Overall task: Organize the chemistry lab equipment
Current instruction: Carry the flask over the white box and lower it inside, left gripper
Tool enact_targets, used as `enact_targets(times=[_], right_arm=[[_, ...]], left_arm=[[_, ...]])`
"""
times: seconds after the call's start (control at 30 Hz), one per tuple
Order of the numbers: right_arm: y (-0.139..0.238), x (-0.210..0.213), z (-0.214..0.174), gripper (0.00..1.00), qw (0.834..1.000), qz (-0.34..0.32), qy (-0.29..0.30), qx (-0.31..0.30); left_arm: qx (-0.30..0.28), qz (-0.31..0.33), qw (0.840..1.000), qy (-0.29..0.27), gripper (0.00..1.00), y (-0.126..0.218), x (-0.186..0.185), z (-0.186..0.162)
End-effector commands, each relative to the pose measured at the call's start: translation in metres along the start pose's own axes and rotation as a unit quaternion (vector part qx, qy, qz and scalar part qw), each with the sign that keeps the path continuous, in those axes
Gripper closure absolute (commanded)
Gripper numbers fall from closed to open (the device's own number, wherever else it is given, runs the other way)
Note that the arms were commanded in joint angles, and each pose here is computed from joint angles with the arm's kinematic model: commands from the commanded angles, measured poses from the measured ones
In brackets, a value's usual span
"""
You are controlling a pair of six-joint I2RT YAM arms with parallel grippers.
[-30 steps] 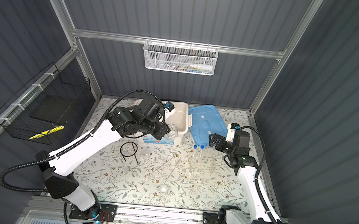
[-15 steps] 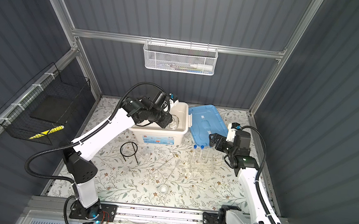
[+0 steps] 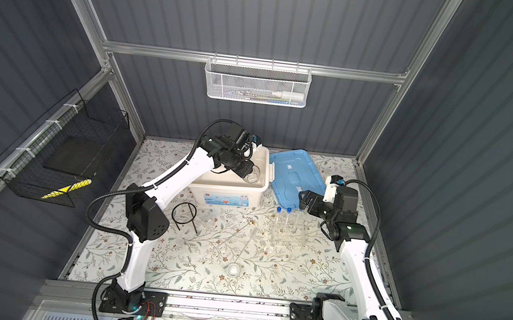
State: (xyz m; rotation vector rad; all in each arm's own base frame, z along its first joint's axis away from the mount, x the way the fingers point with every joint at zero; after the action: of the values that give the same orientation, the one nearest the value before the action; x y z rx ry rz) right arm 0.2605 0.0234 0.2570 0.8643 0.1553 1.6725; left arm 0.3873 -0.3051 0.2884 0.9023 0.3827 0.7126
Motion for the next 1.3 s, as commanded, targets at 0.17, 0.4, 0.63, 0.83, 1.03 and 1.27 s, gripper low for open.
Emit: enact_targets(times=[0.17,0.4,0.63,0.83,1.03,1.27], right_arm=[[-0.002,-0.001,0.002,0.01,1.0,-0.006,0.001,0.002],[-0.005,-0.004,-0.002,0.01,1.0,-0.006,-0.008,0.008],[-0.006,-0.006,-0.006,0.01,1.0,-0.011,-0.008,0.012],[-0.007,-0.006,-0.006,0.01,1.0,-0.012,-0.009,0.013],[-0.007,-0.007,-0.008,0.01,1.0,-0.015,-0.008,0.016],[-0.007,-0.008,-0.009,0.01,1.0,-0.019,-0.007,0.018]], left_arm=[[0.036,-0.02,0.999,-0.01,0.83,-0.031,0.002,-0.007],[0.069,-0.036,0.997,-0.004,0.84,-0.055,0.001,-0.021],[0.076,-0.066,0.995,0.007,0.83,-0.064,-0.004,-0.028],[0.08,-0.081,0.993,0.016,0.83,-0.074,-0.006,-0.03],[0.093,-0.093,0.991,0.024,0.81,-0.084,-0.006,-0.032],[0.095,-0.102,0.99,0.033,0.76,-0.091,-0.007,-0.033]])
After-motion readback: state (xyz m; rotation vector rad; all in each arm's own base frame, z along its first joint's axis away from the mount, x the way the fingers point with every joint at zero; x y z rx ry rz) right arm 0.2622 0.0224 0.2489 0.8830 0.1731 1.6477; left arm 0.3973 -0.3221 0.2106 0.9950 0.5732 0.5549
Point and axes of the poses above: each gripper's point midway between its finger pads, its own y axis back along the fingers, its own x axis along the line the jaws close on, z = x × y, the point moved 10 cm from there along y, back along the fingers, and after that the axes turned 2 degrees about -y, right-handed, at the moved point
